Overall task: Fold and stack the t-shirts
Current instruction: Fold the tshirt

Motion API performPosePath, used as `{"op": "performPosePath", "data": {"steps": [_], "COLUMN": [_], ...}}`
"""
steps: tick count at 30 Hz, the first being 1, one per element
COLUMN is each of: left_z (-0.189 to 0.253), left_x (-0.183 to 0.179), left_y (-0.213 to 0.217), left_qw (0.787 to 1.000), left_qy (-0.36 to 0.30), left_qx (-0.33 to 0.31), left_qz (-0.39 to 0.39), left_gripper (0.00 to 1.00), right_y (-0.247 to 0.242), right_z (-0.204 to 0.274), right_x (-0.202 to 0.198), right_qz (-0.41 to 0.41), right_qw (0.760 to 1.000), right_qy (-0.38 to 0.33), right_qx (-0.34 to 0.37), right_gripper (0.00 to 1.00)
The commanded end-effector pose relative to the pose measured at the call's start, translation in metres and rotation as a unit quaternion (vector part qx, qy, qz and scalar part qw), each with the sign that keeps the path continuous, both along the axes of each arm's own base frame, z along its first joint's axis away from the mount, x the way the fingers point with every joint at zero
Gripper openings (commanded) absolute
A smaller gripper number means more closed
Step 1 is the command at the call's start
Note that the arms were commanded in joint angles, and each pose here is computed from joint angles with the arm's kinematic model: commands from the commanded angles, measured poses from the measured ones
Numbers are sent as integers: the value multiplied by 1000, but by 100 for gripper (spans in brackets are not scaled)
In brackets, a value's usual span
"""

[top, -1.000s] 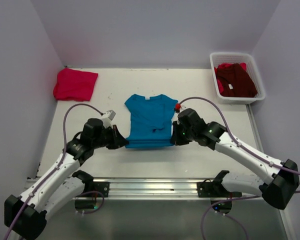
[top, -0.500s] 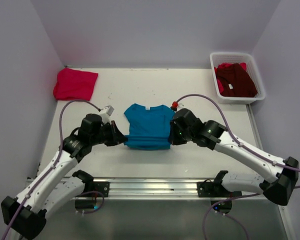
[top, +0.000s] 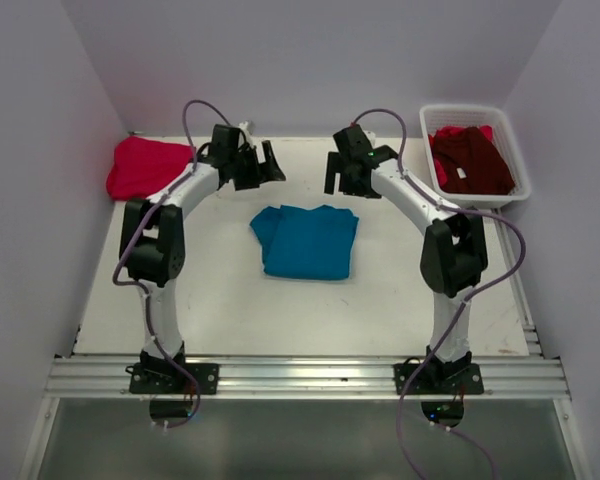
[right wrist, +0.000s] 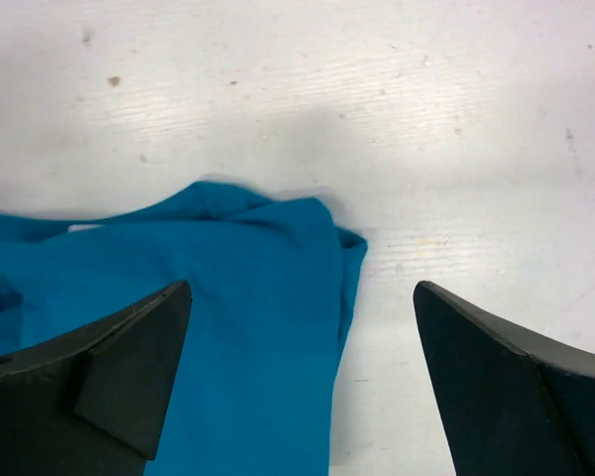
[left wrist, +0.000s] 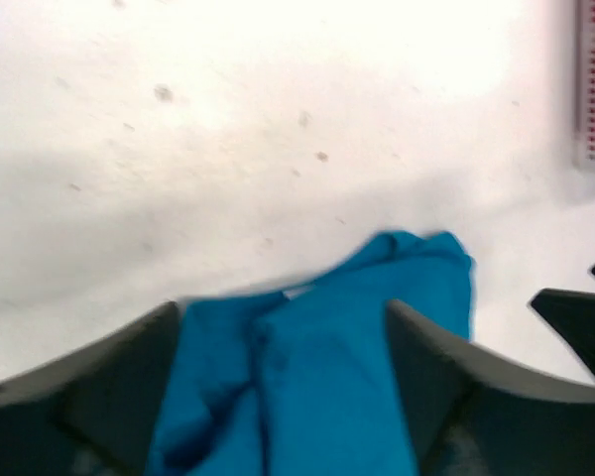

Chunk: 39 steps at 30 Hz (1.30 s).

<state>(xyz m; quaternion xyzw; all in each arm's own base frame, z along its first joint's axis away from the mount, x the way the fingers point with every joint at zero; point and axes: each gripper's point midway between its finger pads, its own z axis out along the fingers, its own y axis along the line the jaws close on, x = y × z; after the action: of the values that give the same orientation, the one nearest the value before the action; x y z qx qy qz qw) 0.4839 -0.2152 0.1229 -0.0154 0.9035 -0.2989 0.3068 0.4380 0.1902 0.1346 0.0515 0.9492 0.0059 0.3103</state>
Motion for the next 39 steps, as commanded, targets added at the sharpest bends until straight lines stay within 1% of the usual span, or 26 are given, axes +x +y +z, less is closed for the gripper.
{"op": "performPosePath", "data": {"steps": [1, 2, 3, 4, 5, 8, 10, 11, 14, 15, 17, 19, 20, 22, 23, 25, 26, 32, 35, 36, 39], "left_z": [35, 49, 69, 76, 91, 96, 103, 105, 109, 99, 78, 62, 45, 31, 17, 6, -9, -52, -71, -70, -79], "left_x": [20, 20, 15, 12, 8, -4, -18, -22, -40, -44, -45, -49, -48, -47, -45, -42, -40, -31, -31, -25, -23], "left_y": [18, 19, 22, 25, 27, 27, 23, 22, 13, 9, 3, -6, -9, -14, -15, -18, -19, -19, -18, -20, -21], "left_qw": [999, 998, 995, 994, 992, 992, 991, 991, 987, 988, 989, 989, 989, 988, 988, 987, 987, 990, 992, 991, 992], "left_qy": [-37, -61, -95, -105, -119, -117, -125, -127, -147, -138, -123, -110, -102, -102, -97, -97, -87, -59, -39, -55, -52], "left_qx": [6, 0, -5, -6, -10, -21, -37, -41, -60, -62, -61, -67, -60, -50, -42, -38, -31, -17, -12, -15, -19], "left_qz": [23, 28, 33, 37, 38, 37, 22, 20, -11, -22, -46, -73, -87, -101, -110, -121, -130, -129, -123, -122, -117], "left_gripper": [100, 100, 100, 100, 100, 100, 100, 100, 100, 100, 100, 100, 100, 100, 100, 99, 99, 95, 93, 92, 91], "right_y": [-11, -13, -11, -10, -13, -14, -13, -11, -10, -7, -6, -4, -3, -1, -2, 0, -1, -8, -10, -11, -12], "right_z": [27, 21, 28, 41, 38, 51, 49, 60, 56, 53, 42, 27, 25, 25, 18, 17, 11, 0, -3, -4, -5], "right_x": [10, 5, 9, 5, 3, -5, -14, -17, -26, -29, -33, -37, -37, -42, -45, -51, -56, -73, -80, -81, -84], "right_qz": [-8, -5, -3, 3, 6, 13, 23, 30, 39, 45, 48, 51, 50, 52, 49, 55, 55, 60, 62, 62, 67], "right_qw": [999, 999, 999, 998, 998, 997, 997, 995, 995, 995, 996, 997, 996, 996, 996, 994, 995, 995, 994, 994, 994], "right_qy": [-26, -24, -45, -60, -61, -79, -75, -90, -84, -78, -61, -39, -40, -43, -40, -39, -31, -22, -21, -20, -20], "right_qx": [-21, -21, -11, 0, -2, 10, 19, 31, 44, 50, 50, 50, 55, 65, 70, 82, 82, 80, 82, 82, 82], "right_gripper": [99, 99, 99, 99, 99, 99, 99, 99, 99, 96, 95, 91, 90, 87, 86, 82, 81, 68, 64, 61, 54]}}
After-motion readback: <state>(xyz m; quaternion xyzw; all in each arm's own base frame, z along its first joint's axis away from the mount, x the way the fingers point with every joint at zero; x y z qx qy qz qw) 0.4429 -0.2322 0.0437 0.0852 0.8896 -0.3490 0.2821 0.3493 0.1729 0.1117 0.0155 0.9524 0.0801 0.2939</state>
